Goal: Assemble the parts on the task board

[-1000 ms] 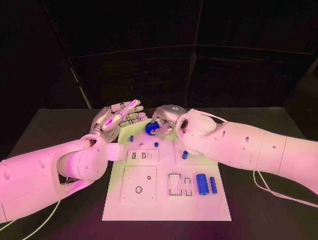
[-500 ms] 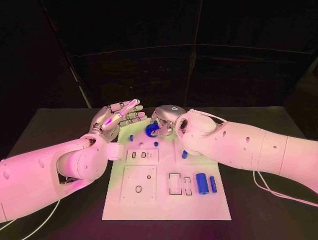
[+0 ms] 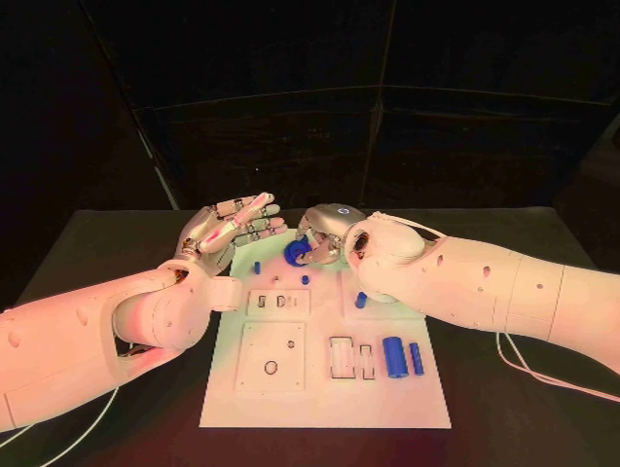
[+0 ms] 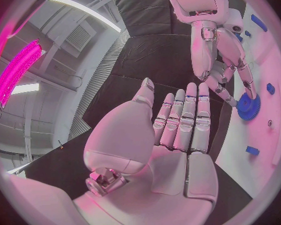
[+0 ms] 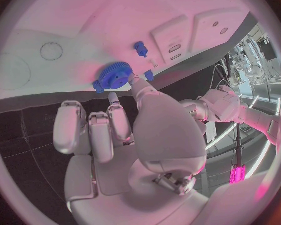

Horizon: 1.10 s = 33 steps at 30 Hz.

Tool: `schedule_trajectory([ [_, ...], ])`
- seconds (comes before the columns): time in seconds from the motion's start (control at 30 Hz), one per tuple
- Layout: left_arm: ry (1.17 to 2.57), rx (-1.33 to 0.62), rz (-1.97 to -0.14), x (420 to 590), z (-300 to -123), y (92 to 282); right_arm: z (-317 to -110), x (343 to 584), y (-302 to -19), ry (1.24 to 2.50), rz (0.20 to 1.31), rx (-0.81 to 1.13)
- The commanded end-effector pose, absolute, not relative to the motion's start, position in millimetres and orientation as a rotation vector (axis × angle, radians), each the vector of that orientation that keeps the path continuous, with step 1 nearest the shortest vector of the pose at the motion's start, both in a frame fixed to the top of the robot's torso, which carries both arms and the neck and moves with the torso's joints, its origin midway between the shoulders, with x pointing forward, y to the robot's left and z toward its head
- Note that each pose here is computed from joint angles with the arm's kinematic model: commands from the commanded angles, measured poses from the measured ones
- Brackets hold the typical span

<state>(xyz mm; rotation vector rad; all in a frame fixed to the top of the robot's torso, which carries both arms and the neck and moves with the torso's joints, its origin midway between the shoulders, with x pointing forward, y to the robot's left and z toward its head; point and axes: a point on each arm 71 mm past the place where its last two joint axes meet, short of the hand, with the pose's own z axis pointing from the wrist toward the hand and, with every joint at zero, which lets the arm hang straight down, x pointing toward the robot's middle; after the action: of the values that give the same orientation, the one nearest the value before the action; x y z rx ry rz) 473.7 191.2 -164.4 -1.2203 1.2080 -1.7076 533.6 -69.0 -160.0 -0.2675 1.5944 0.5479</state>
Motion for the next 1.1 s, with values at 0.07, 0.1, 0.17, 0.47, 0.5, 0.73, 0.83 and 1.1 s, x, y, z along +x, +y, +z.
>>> schedule_trajectory([
  [0.07,1.209,-1.212,-1.725,473.6,-162.7,190.1,-164.0,535.8,-70.8,1.661,0.517,-0.26],
  [0.1,1.209,-1.212,-1.725,473.6,-162.7,190.1,-165.1,536.4,-71.4,1.677,0.513,-0.254],
  [0.17,1.209,-1.212,-1.725,473.6,-162.7,190.2,-166.0,536.9,-71.9,1.689,0.51,-0.249],
  [0.47,1.208,-1.212,-1.723,473.7,-162.8,191.0,-166.8,537.9,-74.1,1.699,0.507,-0.238],
  [0.5,1.208,-1.212,-1.722,473.8,-162.8,191.1,-166.6,537.9,-74.7,1.695,0.508,-0.235],
  [0.73,1.207,-1.212,-1.721,474.0,-162.9,191.7,-163.4,537.3,-79.6,1.656,0.525,-0.214],
  [0.83,1.206,-1.212,-1.721,474.2,-162.9,191.8,-159.4,535.0,-81.6,1.609,0.553,-0.197],
  [1.1,1.204,-1.213,-1.717,474.7,-163.1,193.9,-146.4,524.3,-101.3,1.466,0.708,-0.142],
])
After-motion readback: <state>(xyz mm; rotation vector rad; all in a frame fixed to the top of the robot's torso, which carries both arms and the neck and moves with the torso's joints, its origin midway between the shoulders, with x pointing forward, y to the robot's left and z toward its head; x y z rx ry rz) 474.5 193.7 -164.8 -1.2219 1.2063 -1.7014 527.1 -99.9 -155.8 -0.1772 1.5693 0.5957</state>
